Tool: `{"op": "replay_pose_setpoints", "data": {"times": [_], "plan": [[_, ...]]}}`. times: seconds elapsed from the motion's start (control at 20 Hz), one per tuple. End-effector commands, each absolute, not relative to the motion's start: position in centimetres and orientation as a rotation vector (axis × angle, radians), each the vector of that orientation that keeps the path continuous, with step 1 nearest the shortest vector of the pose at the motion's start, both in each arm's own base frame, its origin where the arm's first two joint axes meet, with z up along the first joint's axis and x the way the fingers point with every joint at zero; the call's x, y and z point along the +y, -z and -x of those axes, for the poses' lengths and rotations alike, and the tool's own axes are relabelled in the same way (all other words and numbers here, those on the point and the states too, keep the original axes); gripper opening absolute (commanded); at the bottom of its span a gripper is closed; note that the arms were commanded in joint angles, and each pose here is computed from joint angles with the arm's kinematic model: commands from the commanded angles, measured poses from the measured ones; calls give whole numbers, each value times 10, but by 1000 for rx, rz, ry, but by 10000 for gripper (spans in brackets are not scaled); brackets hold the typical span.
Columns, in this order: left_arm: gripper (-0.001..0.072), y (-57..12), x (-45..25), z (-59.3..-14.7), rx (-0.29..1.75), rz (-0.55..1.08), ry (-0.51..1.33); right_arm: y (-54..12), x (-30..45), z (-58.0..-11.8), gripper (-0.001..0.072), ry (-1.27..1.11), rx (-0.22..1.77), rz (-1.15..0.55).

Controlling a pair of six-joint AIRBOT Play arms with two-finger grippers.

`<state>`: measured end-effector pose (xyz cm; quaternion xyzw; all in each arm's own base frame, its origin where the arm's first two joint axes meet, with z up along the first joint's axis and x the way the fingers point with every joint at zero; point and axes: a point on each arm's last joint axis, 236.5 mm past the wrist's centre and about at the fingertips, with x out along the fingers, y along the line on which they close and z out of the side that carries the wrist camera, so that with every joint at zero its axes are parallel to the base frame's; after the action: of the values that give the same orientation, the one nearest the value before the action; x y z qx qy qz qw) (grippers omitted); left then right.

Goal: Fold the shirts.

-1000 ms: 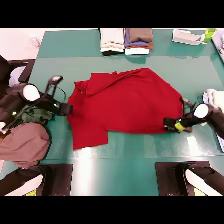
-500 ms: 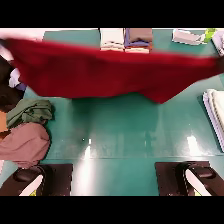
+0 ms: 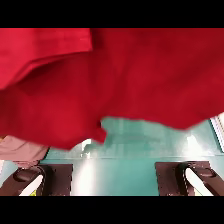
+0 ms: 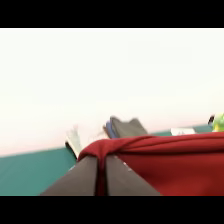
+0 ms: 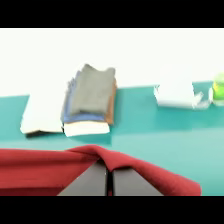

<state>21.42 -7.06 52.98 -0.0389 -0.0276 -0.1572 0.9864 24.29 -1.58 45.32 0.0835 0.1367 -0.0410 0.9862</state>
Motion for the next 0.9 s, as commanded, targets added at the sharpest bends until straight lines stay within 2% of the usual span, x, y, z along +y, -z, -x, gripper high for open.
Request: {"op": "replay_pose_setpoints", "data": {"times": [0.0,0.25,0.4,0.5,0.6,0.7,0.85], "plan": [[25,-449,-86,-287,273,24,306,-410,-14,-285,15,54,468,-163],[26,-266,-115,-418,824,-41,296,-240,-27,-382,16,55,897,-173],[26,-151,-126,-470,1067,-55,281,-127,-32,-413,16,63,1125,-200],[26,-85,-128,-496,1164,-88,275,-74,-34,-427,15,68,1212,-213],[26,-43,-124,-513,1202,-112,250,-45,-34,-440,16,65,1250,-230],[25,-36,-123,-525,1172,-121,237,-36,-32,-455,16,55,1260,-242],[26,-39,-118,-515,1210,-123,234,-50,-34,-463,16,36,1244,-212]]}}
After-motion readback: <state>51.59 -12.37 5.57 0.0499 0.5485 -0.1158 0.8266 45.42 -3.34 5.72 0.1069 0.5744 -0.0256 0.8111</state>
